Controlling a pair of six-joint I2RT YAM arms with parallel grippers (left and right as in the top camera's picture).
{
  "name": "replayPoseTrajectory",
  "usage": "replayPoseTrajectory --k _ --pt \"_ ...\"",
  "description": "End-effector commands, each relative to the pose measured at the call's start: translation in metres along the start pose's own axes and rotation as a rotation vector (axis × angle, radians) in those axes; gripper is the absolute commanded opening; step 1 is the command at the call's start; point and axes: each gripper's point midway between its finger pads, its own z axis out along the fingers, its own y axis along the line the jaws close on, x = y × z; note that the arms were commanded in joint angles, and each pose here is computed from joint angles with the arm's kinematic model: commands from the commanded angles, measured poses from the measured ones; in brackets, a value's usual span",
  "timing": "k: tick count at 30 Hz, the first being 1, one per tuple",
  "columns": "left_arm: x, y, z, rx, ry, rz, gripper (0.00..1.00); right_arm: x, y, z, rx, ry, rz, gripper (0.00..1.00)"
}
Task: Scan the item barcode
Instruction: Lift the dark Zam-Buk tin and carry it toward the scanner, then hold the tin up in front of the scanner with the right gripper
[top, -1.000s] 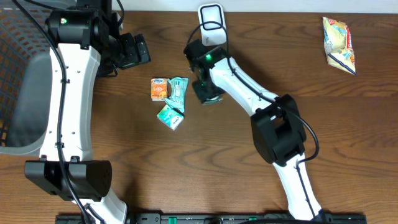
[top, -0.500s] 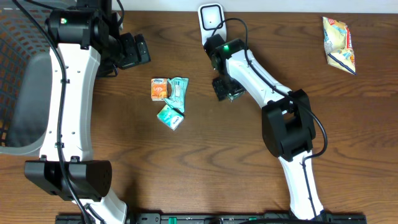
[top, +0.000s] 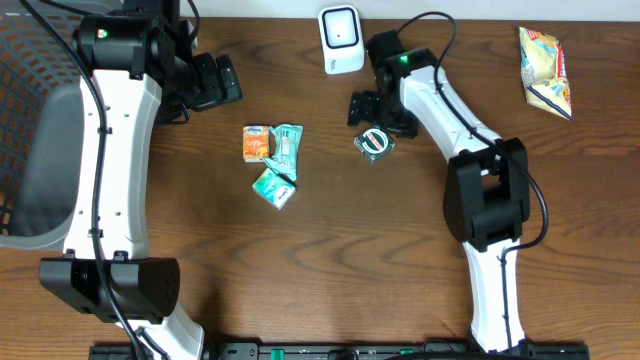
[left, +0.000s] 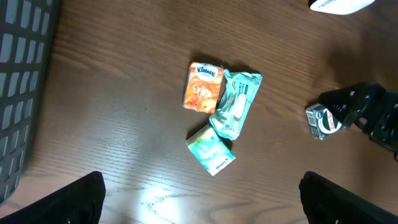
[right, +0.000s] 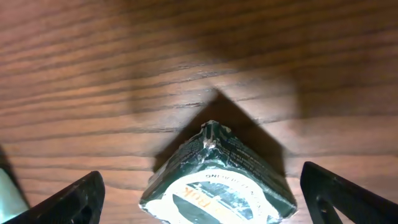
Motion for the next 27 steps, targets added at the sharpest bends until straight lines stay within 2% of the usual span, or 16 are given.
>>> replayPoseTrajectory --k 1,5,11,15,18,22,27 --pt "-0.002 0.005 0.001 -0.016 -0.001 0.0 0.98 0.001 0.009 -0.016 -0.031 -0.014 0.161 0.95" --pt "-0.002 0.004 0.001 -0.016 -0.001 0.0 0.98 0.01 -0.001 -0.009 0.036 -0.013 0.25 0.92" --pt "-0.002 0.005 0.001 -0.016 -0.001 0.0 0.98 0.011 -0.012 -0.007 0.11 -0.045 0.26 0.91" --pt "-0.002 0.005 0.001 -0.016 -0.001 0.0 0.98 0.005 -0.029 -0.02 0.184 -0.094 0.265 0.98" --pt "-0.002 0.005 0.001 -0.016 -0.001 0.0 0.98 0.005 -0.027 -0.031 0.155 -0.083 0.276 0.99" --pt "-0.002 0.005 0.001 -0.016 -0.001 0.0 0.98 0.02 -0.008 -0.031 0.054 0.01 0.306 0.99" --pt "-0.002 0.005 0.001 -0.016 -0.001 0.0 0.98 0.026 -0.012 -0.024 0.14 -0.038 0.358 0.98"
